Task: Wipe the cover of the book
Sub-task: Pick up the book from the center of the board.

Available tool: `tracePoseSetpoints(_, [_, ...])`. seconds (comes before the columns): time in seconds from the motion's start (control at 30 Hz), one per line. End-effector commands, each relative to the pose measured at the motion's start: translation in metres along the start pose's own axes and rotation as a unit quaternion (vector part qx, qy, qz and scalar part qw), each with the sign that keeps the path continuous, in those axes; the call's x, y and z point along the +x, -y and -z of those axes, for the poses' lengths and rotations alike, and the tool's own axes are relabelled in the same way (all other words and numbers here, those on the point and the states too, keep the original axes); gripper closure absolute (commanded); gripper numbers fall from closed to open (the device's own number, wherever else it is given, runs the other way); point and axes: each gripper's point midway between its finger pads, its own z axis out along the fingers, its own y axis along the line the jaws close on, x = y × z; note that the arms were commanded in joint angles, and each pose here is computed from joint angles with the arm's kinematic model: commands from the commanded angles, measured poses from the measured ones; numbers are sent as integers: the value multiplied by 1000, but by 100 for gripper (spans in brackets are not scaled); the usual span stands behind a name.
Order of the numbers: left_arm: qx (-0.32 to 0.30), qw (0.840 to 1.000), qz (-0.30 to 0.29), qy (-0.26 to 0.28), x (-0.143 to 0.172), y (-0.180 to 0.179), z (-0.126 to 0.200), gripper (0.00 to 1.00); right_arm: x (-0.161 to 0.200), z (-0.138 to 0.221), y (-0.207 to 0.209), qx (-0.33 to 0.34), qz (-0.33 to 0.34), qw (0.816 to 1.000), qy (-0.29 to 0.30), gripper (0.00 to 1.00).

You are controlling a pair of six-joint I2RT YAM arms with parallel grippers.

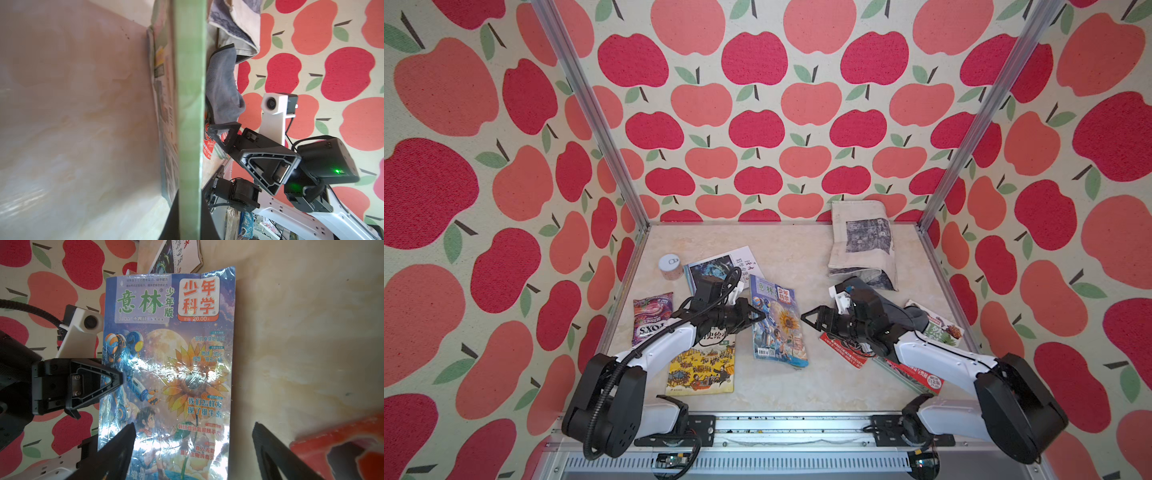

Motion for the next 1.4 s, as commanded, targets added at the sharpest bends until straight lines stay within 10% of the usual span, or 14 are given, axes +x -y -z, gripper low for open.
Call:
tracePoseSetpoints(0.0, [104, 994, -41, 9, -5, 48, 12, 100, -6, 5, -15, -29, 8, 1000, -9, 8])
tracePoseSetpoints(0.67, [263, 959, -99, 22, -1, 131, 55, 100, -59, -2, -83, -317, -49, 947, 11, 5])
tracePoseSetpoints(1.37, [239, 966, -53, 78, -30, 93, 81, 100, -95, 17, -138, -374, -41, 926, 4, 7])
